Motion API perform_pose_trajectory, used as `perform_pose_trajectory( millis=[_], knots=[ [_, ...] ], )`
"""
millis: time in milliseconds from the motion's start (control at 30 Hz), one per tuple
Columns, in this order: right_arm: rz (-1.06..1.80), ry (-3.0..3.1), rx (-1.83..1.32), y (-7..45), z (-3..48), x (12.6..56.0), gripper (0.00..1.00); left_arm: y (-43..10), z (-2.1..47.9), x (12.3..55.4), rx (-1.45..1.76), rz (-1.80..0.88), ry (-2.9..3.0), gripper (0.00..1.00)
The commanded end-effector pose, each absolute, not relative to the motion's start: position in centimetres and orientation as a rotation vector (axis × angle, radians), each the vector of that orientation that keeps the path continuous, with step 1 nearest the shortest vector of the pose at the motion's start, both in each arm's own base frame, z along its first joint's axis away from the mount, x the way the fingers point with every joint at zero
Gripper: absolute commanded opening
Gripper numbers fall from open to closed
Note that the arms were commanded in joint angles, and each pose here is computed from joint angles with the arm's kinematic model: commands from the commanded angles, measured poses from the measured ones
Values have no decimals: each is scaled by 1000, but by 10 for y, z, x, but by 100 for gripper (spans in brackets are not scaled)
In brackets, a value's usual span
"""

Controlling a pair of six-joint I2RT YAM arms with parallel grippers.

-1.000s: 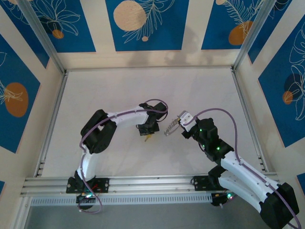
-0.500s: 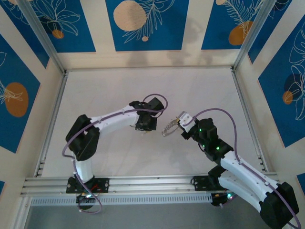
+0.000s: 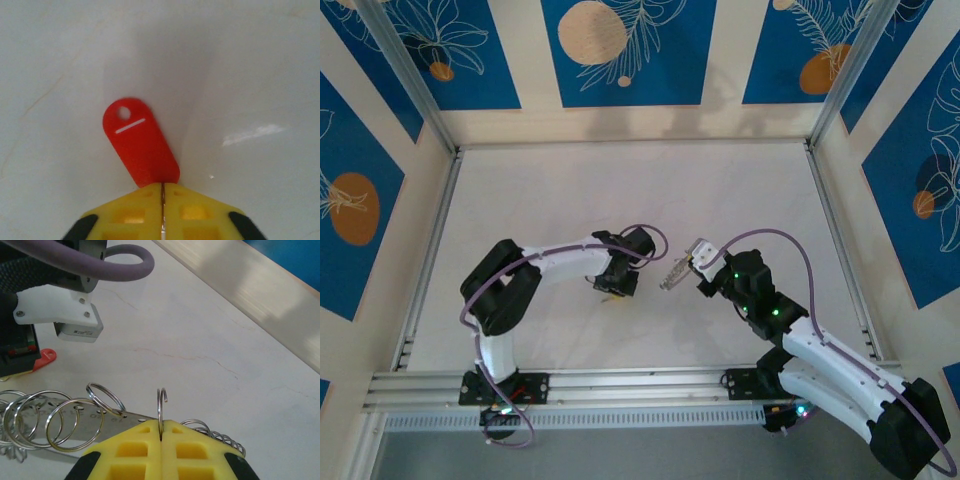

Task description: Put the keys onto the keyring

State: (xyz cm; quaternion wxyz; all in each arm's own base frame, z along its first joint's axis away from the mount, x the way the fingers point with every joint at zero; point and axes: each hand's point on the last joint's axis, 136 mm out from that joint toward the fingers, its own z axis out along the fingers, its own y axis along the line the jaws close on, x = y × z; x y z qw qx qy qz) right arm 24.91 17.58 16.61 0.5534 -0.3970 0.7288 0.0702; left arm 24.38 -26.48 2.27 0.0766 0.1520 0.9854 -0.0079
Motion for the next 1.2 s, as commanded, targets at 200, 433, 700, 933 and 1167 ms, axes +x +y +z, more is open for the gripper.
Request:
perform_pose_trajectory(
  millis=[200, 433, 700, 933, 1167],
  knots=[
    [170, 1669, -906, 178, 188, 252, 0, -263, 29, 238, 518, -48, 2955, 17],
    [177, 1674, -904, 179, 186, 252, 0, -257, 30, 232, 491, -41, 2974, 19],
    [176, 1670, -904, 179, 186, 252, 0, -257, 29, 232, 484, -36, 2974, 9],
    [185, 1672, -911, 180, 186, 251, 0, -257, 27, 235, 544, -21, 2953, 0],
    [220, 1693, -970, 187, 182, 247, 0, -263, 58, 245, 800, -56, 2790, 0]
  ],
)
